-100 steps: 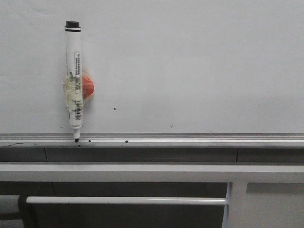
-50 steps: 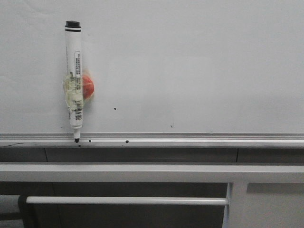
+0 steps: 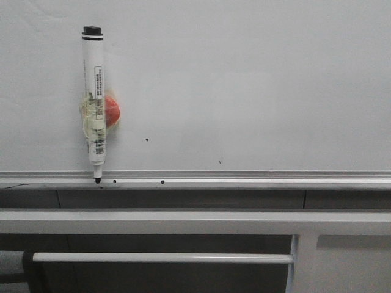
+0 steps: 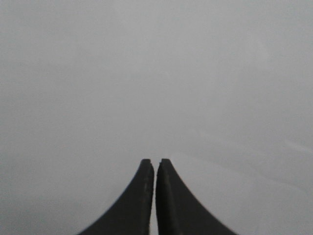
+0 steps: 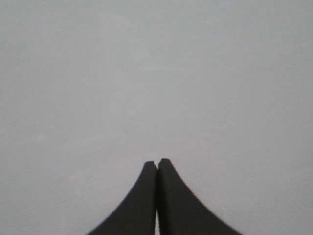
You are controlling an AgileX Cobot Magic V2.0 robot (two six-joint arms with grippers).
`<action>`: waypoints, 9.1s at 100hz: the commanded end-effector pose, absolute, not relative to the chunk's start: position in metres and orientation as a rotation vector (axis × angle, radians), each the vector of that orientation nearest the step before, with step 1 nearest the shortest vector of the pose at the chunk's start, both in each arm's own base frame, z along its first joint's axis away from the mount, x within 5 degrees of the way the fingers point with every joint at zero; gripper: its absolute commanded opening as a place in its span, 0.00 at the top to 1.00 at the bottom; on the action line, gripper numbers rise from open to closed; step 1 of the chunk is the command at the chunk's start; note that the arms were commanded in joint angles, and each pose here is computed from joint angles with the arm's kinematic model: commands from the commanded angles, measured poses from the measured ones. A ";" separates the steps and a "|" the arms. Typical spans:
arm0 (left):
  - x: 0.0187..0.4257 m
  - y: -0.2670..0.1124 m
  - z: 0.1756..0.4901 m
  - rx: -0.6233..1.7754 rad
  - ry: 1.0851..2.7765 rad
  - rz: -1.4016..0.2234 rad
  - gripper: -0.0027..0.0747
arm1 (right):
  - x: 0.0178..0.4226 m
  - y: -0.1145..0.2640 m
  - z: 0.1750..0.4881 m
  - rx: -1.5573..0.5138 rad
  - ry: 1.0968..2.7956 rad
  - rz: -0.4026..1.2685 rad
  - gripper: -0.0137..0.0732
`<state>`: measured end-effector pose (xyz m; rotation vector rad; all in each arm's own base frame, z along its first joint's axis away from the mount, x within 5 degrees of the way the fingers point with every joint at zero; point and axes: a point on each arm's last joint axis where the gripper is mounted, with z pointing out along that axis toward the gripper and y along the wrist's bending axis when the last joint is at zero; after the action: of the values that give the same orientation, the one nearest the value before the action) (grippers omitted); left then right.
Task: Write number 1 on whiteboard
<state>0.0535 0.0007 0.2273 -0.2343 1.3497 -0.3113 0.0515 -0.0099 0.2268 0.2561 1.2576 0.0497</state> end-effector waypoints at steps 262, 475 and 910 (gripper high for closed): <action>0.116 -0.065 0.264 0.381 1.786 -0.610 0.33 | 0.061 0.013 0.306 0.174 2.053 0.287 0.90; 0.133 -0.161 0.185 0.235 1.712 -0.696 0.35 | 0.061 0.013 0.306 0.174 2.053 0.287 0.90; 0.120 -0.213 0.266 1.593 1.621 -0.240 0.41 | 0.153 0.151 0.302 -1.060 1.945 0.806 0.92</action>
<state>0.1180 -0.2065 0.2471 1.6602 1.7117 -0.1986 0.1545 0.1473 0.2868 -1.0852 1.9933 0.7521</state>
